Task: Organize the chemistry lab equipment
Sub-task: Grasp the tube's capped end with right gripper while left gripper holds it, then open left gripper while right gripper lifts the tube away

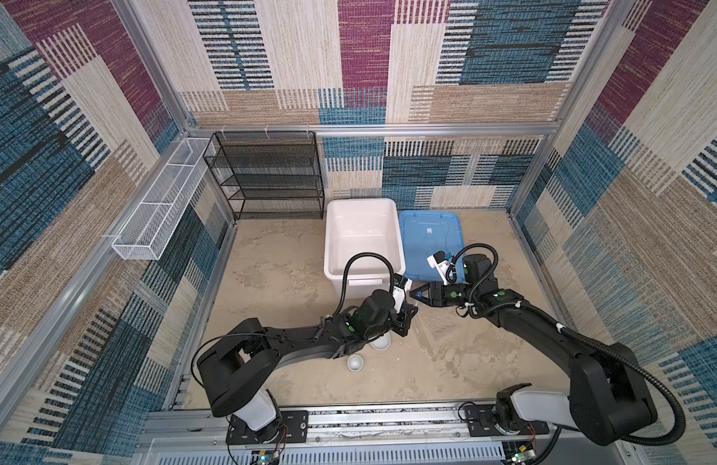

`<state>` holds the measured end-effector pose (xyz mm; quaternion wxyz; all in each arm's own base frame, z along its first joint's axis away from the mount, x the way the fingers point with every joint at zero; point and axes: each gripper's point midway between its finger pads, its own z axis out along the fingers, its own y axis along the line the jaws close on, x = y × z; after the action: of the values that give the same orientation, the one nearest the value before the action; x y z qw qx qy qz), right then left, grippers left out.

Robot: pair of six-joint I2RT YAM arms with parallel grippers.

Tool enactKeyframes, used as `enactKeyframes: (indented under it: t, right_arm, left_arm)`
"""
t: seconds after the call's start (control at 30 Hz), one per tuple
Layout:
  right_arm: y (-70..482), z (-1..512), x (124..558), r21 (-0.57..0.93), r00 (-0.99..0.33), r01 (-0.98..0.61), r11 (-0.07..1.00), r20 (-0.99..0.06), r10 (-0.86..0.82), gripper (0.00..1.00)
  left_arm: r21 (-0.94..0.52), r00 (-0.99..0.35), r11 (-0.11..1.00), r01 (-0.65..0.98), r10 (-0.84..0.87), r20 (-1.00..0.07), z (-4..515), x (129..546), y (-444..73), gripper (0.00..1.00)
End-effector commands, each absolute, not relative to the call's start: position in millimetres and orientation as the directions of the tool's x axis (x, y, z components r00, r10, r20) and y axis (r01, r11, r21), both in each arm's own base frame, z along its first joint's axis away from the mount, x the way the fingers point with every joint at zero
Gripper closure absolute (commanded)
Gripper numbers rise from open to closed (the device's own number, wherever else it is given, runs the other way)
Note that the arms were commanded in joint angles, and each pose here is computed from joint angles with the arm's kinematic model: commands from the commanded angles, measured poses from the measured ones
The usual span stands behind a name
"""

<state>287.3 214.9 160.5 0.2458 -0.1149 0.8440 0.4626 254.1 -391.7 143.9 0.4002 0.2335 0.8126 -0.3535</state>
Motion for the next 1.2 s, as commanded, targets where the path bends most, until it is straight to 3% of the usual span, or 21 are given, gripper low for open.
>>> enactKeyframes:
  t: [0.0, 0.23, 0.37, 0.53, 0.93, 1.0, 1.17]
  right_arm:
    - [216, 165, 291, 0.725, -0.844, -0.429, 0.540, -0.535, 0.048, 0.69]
    - [215, 164, 289, 0.724, -0.846, -0.423, 0.546, -0.531, 0.049, 0.75]
    - [215, 161, 287, 0.728, -0.852, -0.415, 0.546, -0.521, 0.047, 0.65]
    - [214, 160, 284, 0.730, -0.853, -0.415, 0.543, -0.520, 0.046, 0.73]
    - [213, 156, 284, 0.727, -0.853, -0.413, 0.549, -0.520, 0.046, 0.82]
    - [212, 156, 286, 0.717, -0.847, -0.415, 0.560, -0.529, 0.050, 0.82]
    - [201, 163, 298, 0.645, -0.805, -0.425, 0.635, -0.591, 0.061, 0.82]
  left_arm:
    - [-0.387, -0.556, 0.629, 0.674, 0.085, -0.827, 148, 256, -396, 0.84]
    - [-0.419, -0.574, 0.634, 0.650, 0.048, -0.817, 144, 257, -394, 0.84]
    - [-0.417, -0.568, 0.637, 0.648, 0.040, -0.822, 147, 258, -393, 0.83]
    - [-0.416, -0.568, 0.641, 0.645, 0.039, -0.822, 147, 259, -393, 0.83]
    - [-0.427, -0.576, 0.637, 0.642, 0.033, -0.817, 146, 259, -396, 0.79]
    - [-0.427, -0.573, 0.634, 0.645, 0.031, -0.819, 147, 259, -396, 0.63]
    - [-0.447, -0.559, 0.597, 0.666, 0.003, -0.829, 166, 254, -397, 0.00]
